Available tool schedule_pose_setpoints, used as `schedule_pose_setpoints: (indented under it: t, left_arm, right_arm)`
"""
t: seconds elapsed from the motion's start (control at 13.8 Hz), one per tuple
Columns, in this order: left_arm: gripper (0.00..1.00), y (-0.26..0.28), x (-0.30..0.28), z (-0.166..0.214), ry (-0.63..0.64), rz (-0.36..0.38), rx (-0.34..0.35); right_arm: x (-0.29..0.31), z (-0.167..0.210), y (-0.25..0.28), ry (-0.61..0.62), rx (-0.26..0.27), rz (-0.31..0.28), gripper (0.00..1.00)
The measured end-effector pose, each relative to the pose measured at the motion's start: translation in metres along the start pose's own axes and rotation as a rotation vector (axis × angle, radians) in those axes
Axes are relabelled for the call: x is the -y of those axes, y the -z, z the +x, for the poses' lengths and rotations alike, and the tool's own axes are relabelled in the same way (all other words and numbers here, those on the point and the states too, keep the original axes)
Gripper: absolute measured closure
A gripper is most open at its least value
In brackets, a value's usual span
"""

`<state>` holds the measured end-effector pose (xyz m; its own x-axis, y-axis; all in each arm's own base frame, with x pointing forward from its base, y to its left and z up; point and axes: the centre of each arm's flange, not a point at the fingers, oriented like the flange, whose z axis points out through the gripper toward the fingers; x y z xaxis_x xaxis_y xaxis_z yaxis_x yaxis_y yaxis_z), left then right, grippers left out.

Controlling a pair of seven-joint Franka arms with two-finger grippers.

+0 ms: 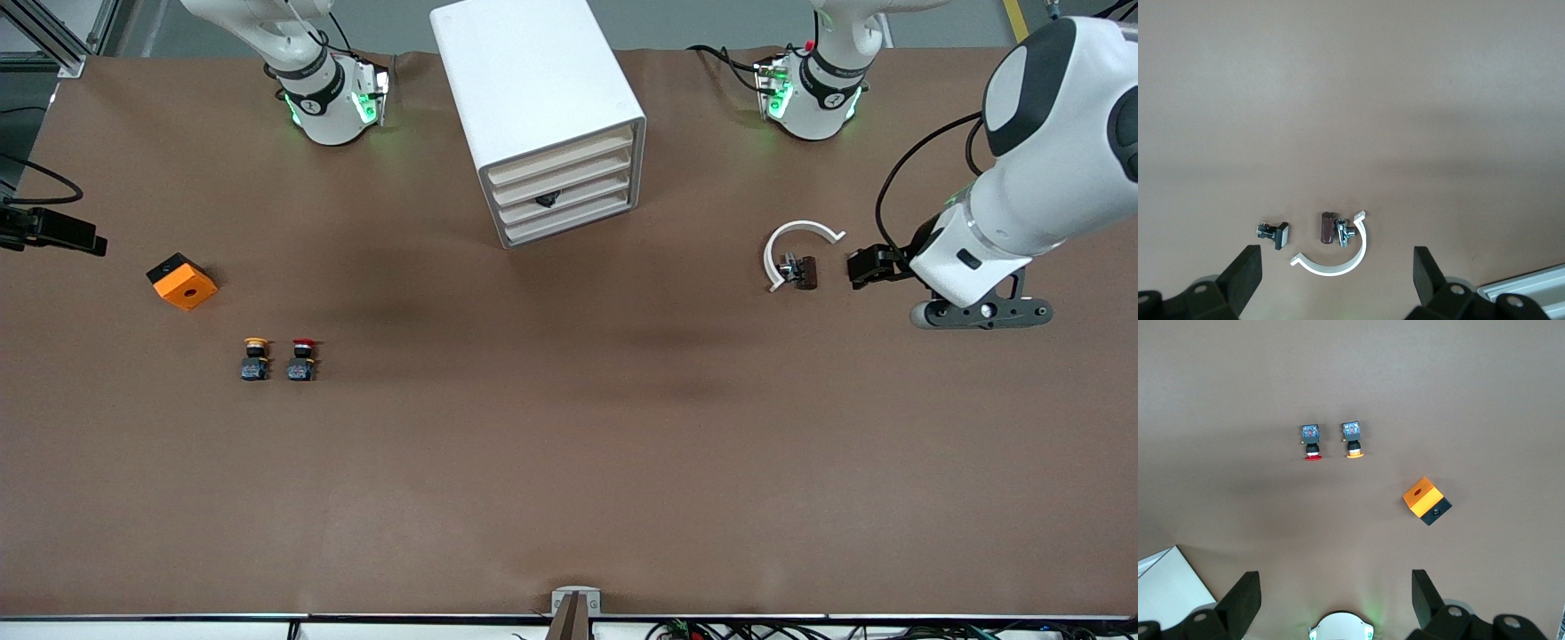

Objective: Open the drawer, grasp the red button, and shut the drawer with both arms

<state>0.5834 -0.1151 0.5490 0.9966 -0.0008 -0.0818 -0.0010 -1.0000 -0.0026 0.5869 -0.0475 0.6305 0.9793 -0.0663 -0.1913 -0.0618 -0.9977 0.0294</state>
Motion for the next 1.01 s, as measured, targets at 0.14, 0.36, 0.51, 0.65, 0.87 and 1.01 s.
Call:
schedule_pose_setpoints:
  t: [0.14, 0.36, 0.51, 0.65, 0.87, 1.01]
  left_arm:
    - [0.00, 0.015, 0.022, -0.004, -0.034, 0.001, -0.026]
    - [0.00, 0.023, 0.057, -0.015, -0.035, 0.010, -0.054]
    - [0.00, 0.018, 0.054, -0.031, -0.038, 0.024, -0.098]
    - [0.00, 0.019, 0.048, -0.049, -0.044, 0.039, -0.123]
    - [0.00, 0.039, 0.047, -0.060, -0.042, 0.046, -0.164]
    - [0.00, 0.047, 0.048, -0.061, -0.041, 0.045, -0.177]
  right_arm:
    - [0.003, -0.002, 0.005, 0.006, -0.011, 0.002, 0.00]
    - [-0.008, -0.016, 0.022, -0.006, -0.040, 0.056, 0.00]
    - [-0.024, -0.026, 0.030, -0.028, -0.052, 0.079, 0.00]
    - [-0.030, -0.032, 0.029, -0.037, -0.048, 0.083, 0.00]
    - [-0.028, -0.036, 0.016, -0.034, -0.048, 0.086, 0.00]
    - [-0.027, -0.045, 0.011, -0.033, -0.071, 0.090, 0.00]
